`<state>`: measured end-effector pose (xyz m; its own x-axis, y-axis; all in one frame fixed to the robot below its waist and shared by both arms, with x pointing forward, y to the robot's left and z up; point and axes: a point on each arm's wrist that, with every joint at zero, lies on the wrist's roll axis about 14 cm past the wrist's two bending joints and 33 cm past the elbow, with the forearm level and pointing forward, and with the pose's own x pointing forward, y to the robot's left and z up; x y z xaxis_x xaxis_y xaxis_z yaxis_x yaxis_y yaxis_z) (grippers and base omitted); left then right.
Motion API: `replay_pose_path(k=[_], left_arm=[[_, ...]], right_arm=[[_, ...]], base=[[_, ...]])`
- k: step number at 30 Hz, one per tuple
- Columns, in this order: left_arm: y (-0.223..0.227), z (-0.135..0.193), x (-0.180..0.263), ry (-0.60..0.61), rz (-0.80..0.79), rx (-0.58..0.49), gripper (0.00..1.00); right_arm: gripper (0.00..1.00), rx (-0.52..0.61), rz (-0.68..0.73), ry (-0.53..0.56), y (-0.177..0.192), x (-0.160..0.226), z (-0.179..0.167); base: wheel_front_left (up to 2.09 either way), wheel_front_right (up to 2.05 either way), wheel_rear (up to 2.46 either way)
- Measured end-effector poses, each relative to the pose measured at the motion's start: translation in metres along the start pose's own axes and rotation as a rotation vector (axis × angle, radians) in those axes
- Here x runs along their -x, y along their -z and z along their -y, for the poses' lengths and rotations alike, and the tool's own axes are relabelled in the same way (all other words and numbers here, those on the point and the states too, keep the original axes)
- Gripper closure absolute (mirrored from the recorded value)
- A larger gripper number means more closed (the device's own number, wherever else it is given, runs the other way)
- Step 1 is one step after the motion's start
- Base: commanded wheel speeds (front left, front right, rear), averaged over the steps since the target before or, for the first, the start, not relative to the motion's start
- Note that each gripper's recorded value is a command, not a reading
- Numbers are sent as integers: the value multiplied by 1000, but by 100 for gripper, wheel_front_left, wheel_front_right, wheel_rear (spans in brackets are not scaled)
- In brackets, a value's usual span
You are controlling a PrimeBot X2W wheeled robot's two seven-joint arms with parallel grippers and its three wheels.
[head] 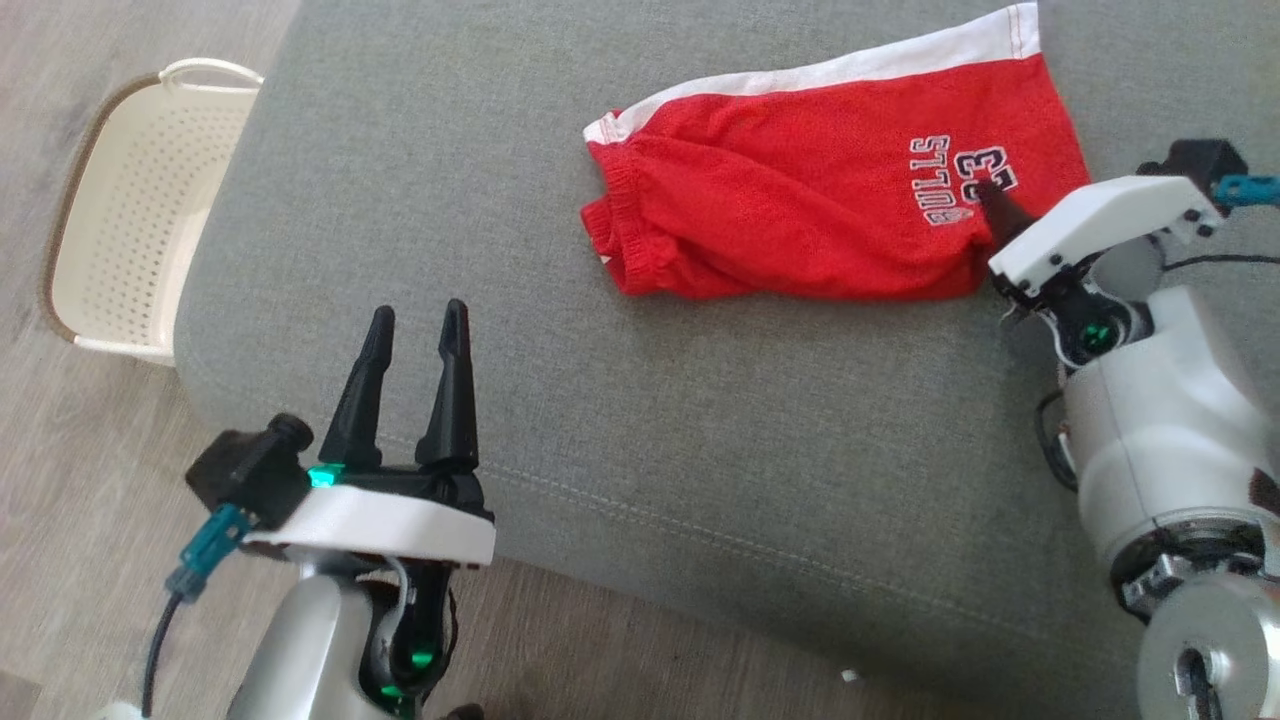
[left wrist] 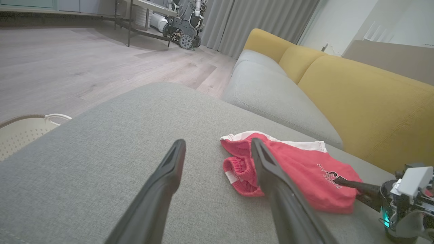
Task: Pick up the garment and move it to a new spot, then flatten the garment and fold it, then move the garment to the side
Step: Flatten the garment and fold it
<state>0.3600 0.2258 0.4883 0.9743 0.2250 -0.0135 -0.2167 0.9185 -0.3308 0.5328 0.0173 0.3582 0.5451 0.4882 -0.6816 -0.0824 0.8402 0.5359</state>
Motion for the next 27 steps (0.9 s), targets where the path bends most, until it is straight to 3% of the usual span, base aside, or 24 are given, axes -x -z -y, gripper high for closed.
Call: replay_pose_path(k=[19,27], left_arm=[[2,12,-12,38,2,10,0],[-2,18,-11,60,15,20,0]], right_arm=[[100,27,204,27,-25,11,12],[100,31,309,106,-34,35,49]], base=[[0,0,0],[0,0,0]])
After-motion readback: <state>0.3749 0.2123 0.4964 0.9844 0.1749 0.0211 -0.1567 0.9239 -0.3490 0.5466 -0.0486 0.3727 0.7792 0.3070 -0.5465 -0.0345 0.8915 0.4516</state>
